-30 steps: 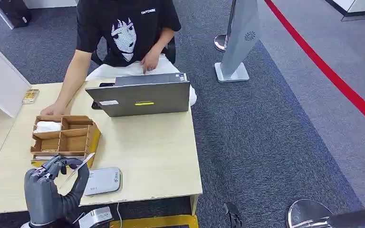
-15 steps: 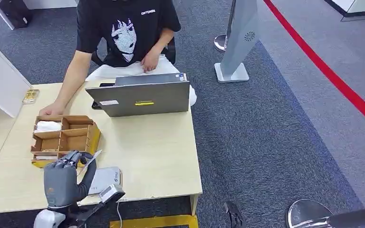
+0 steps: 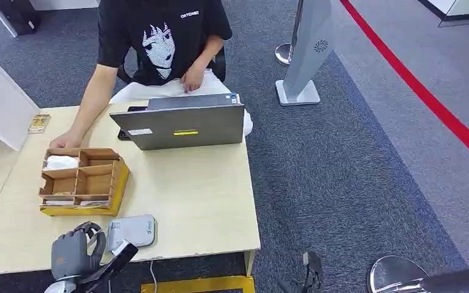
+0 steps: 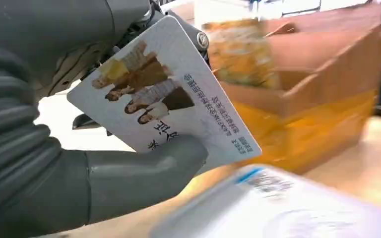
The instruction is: Pass the card to the sensor for recognition and then transmit it.
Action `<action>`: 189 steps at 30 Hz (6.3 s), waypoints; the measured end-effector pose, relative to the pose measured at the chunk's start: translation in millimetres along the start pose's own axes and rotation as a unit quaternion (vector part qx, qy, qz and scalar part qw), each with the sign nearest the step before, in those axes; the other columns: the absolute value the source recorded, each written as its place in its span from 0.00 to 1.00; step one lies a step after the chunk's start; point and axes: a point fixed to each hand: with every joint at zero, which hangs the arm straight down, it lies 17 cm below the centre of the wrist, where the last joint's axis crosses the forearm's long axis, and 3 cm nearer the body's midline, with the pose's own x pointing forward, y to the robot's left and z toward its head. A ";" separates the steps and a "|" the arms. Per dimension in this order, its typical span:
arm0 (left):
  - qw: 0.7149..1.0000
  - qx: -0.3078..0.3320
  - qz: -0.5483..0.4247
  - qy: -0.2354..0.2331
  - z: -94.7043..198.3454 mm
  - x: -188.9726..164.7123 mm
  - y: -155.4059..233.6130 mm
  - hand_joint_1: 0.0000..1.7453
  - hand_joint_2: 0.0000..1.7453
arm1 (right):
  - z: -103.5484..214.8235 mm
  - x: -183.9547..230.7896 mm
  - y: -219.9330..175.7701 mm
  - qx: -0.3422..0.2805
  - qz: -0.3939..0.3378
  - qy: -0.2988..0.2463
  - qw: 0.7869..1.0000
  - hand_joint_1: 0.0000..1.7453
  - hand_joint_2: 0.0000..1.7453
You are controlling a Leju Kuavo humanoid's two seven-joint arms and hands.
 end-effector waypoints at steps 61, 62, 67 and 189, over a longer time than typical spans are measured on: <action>0.948 0.108 -0.296 0.035 -144.4 -62.0 222.2 1.00 1.00 | 12.1 -8.0 -113.0 -0.046 -0.093 -0.093 0.990 0.00 1.00; 0.947 0.099 -0.302 0.034 -149.0 -64.6 217.4 1.00 1.00 | 11.9 -7.3 -112.3 -0.045 -0.091 -0.094 0.990 0.00 1.00; 0.944 0.071 -0.322 0.030 -166.5 -64.5 200.9 1.00 1.00 | 11.6 -6.7 -112.1 -0.046 -0.089 -0.093 0.991 0.00 1.00; 0.973 0.034 -0.228 -0.012 -50.1 -14.5 82.9 0.00 1.00 | 16.0 -48.1 -130.0 -0.096 -0.114 -0.047 0.988 0.00 1.00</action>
